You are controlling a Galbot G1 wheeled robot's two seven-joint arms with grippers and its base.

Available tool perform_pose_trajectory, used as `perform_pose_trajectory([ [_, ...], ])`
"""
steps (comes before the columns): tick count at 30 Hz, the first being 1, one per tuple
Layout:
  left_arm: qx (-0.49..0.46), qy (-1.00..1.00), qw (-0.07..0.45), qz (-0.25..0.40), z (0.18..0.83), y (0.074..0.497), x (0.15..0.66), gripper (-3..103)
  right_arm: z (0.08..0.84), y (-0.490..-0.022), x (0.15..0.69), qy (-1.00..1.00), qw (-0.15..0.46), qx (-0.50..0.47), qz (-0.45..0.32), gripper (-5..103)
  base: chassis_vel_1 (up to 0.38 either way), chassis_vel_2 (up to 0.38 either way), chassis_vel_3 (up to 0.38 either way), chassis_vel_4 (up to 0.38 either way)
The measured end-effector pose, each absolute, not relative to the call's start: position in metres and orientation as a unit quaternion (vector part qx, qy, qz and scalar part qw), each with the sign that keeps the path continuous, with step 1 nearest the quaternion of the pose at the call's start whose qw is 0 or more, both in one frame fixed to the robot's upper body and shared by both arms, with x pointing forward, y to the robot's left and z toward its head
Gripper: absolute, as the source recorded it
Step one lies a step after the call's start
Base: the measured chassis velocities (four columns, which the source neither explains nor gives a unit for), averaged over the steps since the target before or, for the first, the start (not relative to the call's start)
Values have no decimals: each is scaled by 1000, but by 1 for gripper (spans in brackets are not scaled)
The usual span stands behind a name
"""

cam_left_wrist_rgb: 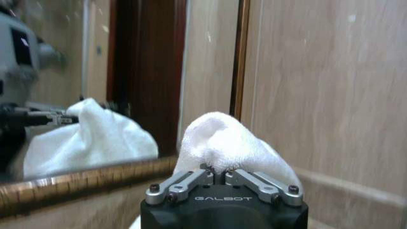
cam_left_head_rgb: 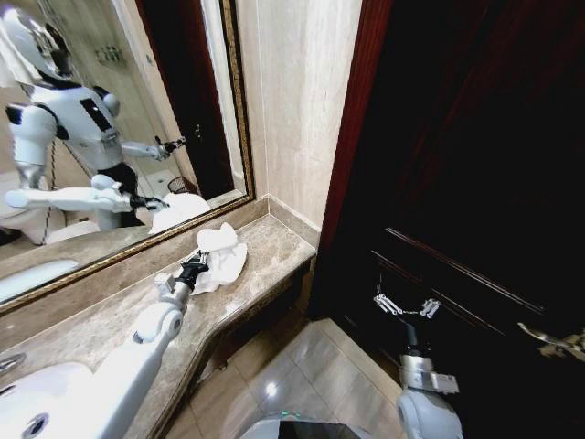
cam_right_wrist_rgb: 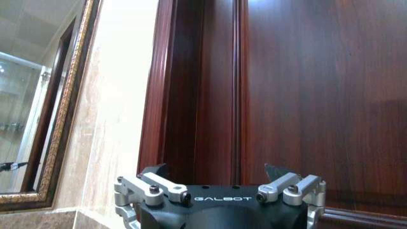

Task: Discard the used towel into the hamper.

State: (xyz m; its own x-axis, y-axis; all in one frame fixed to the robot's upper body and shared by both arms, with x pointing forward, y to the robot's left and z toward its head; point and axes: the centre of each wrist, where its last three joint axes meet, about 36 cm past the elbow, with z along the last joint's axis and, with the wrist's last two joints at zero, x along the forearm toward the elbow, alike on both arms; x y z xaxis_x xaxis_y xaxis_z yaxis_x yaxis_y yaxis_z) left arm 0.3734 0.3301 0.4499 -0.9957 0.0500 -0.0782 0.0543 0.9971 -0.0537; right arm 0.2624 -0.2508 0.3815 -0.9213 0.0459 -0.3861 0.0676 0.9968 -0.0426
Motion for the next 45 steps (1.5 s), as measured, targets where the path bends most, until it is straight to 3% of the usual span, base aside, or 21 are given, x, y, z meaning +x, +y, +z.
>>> perform_pose_trajectory([
  [9, 17, 990, 116, -75, 507, 297, 314, 4, 380, -256, 261, 979, 199, 36, -28, 100, 0, 0, 0, 0],
  [13, 7, 987, 128, -93, 516, 286, 283, 4, 381, -255, 262, 978, 201, 44, -21, 100, 0, 0, 0, 0],
  [25, -19, 983, 175, -57, 540, 280, 244, 4, 383, -257, 265, 977, 208, 50, -11, 100, 0, 0, 0, 0],
  [45, -18, 987, 152, -37, 532, 277, 240, 4, 392, -267, 257, 973, 220, 71, -10, 100, -5, -3, -5, -4],
])
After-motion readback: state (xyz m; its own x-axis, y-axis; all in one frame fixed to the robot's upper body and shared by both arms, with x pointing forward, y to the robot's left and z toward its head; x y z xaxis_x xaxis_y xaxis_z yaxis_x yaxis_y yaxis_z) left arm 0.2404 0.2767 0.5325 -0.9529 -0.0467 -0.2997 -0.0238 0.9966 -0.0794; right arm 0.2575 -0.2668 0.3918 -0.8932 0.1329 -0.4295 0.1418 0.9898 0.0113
